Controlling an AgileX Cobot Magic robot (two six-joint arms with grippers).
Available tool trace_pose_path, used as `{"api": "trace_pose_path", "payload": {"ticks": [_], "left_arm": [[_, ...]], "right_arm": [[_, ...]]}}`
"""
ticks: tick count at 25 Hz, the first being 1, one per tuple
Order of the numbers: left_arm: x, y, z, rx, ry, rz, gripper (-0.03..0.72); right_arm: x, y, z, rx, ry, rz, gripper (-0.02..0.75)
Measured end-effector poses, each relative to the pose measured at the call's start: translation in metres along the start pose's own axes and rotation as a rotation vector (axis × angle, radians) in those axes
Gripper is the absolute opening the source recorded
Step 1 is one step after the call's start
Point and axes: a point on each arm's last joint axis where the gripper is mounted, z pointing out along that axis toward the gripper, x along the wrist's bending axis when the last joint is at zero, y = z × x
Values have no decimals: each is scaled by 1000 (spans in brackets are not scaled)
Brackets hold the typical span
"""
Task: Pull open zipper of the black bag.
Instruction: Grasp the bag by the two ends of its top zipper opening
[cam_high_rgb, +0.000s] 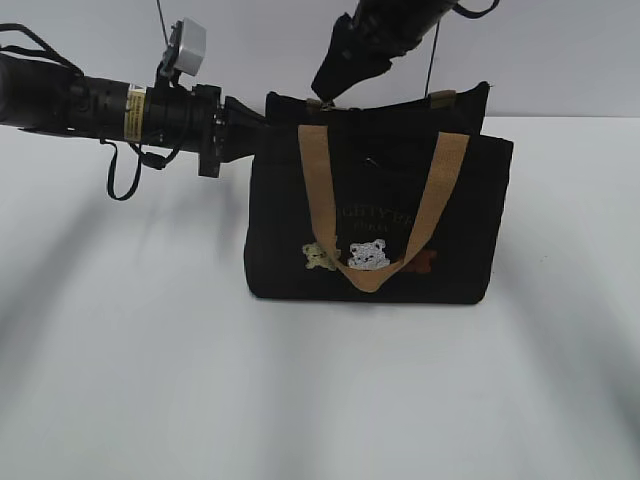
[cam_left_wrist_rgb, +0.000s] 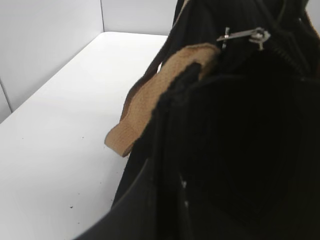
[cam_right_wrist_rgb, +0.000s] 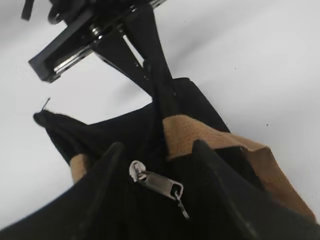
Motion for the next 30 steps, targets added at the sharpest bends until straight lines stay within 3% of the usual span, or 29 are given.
{"api": "trace_pose_path", "payload": {"ticks": [7,11,18,30], "left_arm": [[0,0,0,0,0,0,18],[0,0,0,0,0,0,18],[0,0,0,0,0,0,17],[1,1,0,-10,10,-5,17]], "right_arm": [[-8,-3,0,12,-91,436,322],[-6,-8,0,62,-86,597,344],[-5,-10,0,86,-88,726,378],[-3,-12,1,116,-115,806,429]]}}
